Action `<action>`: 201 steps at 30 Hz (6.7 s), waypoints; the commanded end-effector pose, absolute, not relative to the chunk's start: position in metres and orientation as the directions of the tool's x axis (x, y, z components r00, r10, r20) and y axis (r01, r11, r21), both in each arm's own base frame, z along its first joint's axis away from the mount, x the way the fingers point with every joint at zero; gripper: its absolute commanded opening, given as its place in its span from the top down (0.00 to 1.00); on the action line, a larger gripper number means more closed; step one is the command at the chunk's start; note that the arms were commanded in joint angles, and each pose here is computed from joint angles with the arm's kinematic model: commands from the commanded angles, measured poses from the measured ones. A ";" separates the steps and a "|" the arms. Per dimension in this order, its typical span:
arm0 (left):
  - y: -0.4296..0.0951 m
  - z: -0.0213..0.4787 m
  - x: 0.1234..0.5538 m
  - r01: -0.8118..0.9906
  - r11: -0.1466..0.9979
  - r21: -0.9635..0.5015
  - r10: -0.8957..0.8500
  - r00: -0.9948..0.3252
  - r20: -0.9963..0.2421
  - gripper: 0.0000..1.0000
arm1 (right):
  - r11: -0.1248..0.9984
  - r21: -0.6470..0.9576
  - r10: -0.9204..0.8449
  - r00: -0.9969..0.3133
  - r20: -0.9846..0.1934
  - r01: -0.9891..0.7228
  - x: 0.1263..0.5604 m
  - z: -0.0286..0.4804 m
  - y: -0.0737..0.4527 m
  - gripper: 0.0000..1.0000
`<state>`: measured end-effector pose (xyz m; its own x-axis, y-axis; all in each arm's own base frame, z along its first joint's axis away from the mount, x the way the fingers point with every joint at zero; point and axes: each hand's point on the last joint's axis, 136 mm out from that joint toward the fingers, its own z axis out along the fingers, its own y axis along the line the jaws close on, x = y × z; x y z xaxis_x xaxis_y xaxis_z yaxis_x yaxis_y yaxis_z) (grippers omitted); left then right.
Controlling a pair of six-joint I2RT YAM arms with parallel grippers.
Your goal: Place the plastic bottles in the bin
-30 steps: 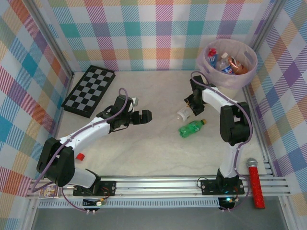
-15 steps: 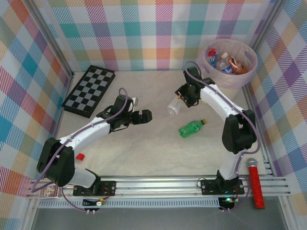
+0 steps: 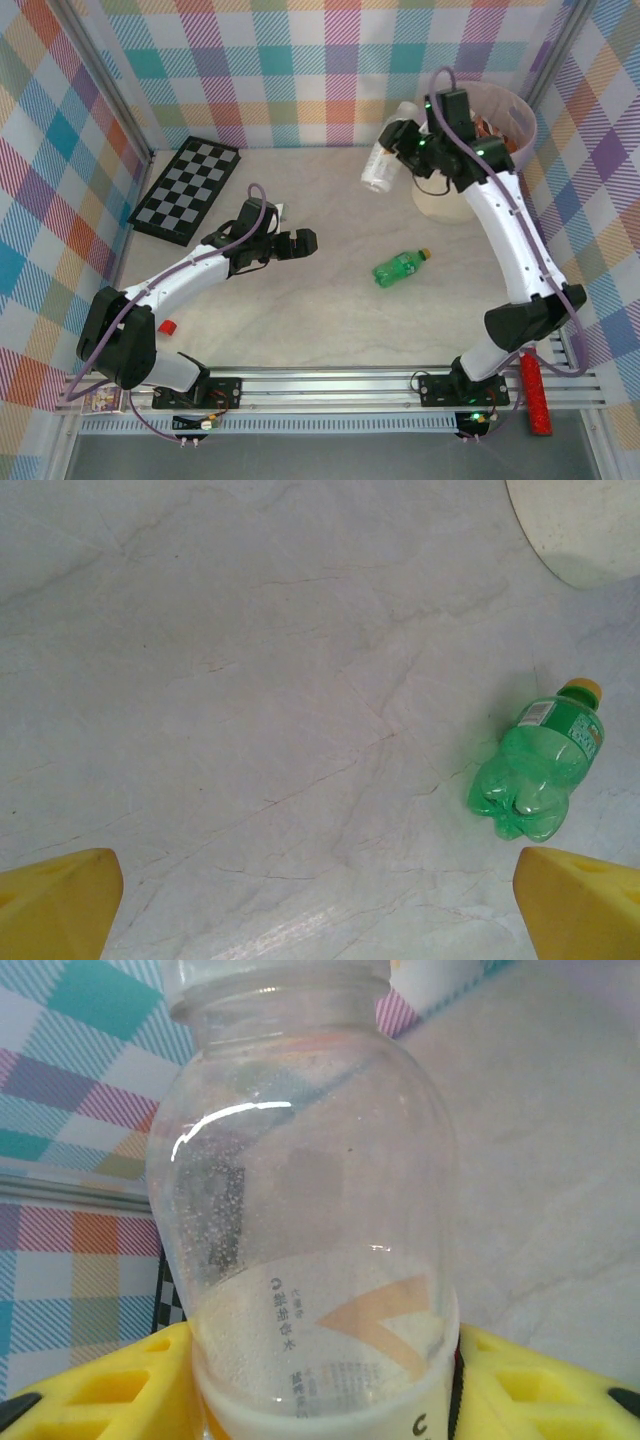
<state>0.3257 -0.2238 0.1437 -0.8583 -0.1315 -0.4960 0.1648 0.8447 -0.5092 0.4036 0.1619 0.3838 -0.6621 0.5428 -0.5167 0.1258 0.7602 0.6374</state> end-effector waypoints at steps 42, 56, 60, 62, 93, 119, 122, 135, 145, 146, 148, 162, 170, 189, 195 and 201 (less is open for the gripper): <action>-0.215 0.195 0.324 0.159 0.828 -0.538 -0.195 -0.818 -0.542 0.00 | 0.961 0.016 0.210 -0.696 -0.687 0.275 0.520 0.307 -0.061 0.36; -0.219 0.186 0.327 0.153 0.823 -0.547 -0.196 -0.827 -0.527 0.00 | 0.957 -0.011 0.166 -0.575 -0.801 0.291 0.499 0.386 -0.069 0.02; -0.219 0.182 0.328 0.149 0.826 -0.544 -0.196 -0.829 -0.524 0.00 | 0.963 0.007 0.158 -0.540 -0.827 0.271 0.485 0.409 -0.064 0.04; -0.221 0.182 0.329 0.152 0.823 -0.548 -0.195 -0.830 -0.522 0.00 | 0.968 0.027 0.163 -0.537 -0.827 0.251 0.481 0.412 -0.058 0.07; -0.227 0.170 0.323 0.190 0.817 -0.545 -0.140 -0.851 -0.507 0.00 | 0.932 0.186 0.356 -0.679 -0.642 0.312 0.502 0.315 -0.065 0.40; -0.202 0.166 0.355 0.113 0.893 -0.436 -0.191 -0.781 -0.594 0.00 | 0.971 0.202 0.233 -0.664 -0.710 0.125 0.371 0.394 0.057 0.12; -0.198 0.164 0.355 0.106 0.892 -0.440 -0.199 -0.781 -0.592 0.00 | 0.970 0.223 0.224 -0.723 -0.653 0.098 0.344 0.365 0.098 0.11; -0.186 0.141 0.346 0.057 0.886 -0.459 -0.240 -0.791 -0.563 0.00 | 0.823 0.317 0.555 -0.788 -0.267 0.472 0.269 0.196 0.132 0.05; -0.190 0.132 0.344 0.055 0.877 -0.477 -0.243 -0.806 -0.540 0.00 | 0.667 0.331 0.723 -0.687 -0.072 0.668 0.283 0.096 0.152 0.07; -0.189 0.133 0.343 0.056 0.877 -0.477 -0.244 -0.804 -0.542 0.00 | 0.661 0.322 0.730 -0.679 -0.071 0.677 0.284 0.090 0.151 0.07; -0.187 0.134 0.341 0.054 0.878 -0.475 -0.244 -0.804 -0.542 0.00 | 0.658 0.308 0.737 -0.671 -0.076 0.687 0.287 0.079 0.150 0.08; -0.186 0.135 0.341 0.048 0.879 -0.475 -0.249 -0.804 -0.540 0.00 | 0.654 0.238 0.753 -0.650 -0.105 0.718 0.291 0.043 0.134 0.26; -0.188 0.135 0.341 0.046 0.874 -0.484 -0.255 -0.804 -0.537 0.00 | 0.687 0.209 0.724 -0.679 -0.119 0.696 0.292 0.045 0.129 0.39; -0.196 0.153 0.354 0.061 0.874 -0.482 -0.242 -0.806 -0.540 0.00 | 0.766 0.587 0.533 -0.769 -0.354 0.261 0.331 0.310 0.152 0.51; -0.200 0.161 0.354 0.069 0.857 -0.510 -0.255 -0.803 -0.538 0.00 | 0.660 0.737 0.637 -0.630 -0.444 0.148 0.402 0.397 0.127 0.53; -0.193 0.173 0.346 0.072 0.857 -0.510 -0.264 -0.789 -0.555 0.00 | 0.486 0.854 0.806 -0.472 -0.357 0.184 0.474 0.422 0.077 0.51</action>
<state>0.3476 -0.1994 0.1515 -0.8105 -0.2374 -0.5354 0.0706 0.8680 -0.4916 0.4481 0.0881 0.4105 -0.5167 0.7513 -0.4106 0.2038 0.5737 0.7933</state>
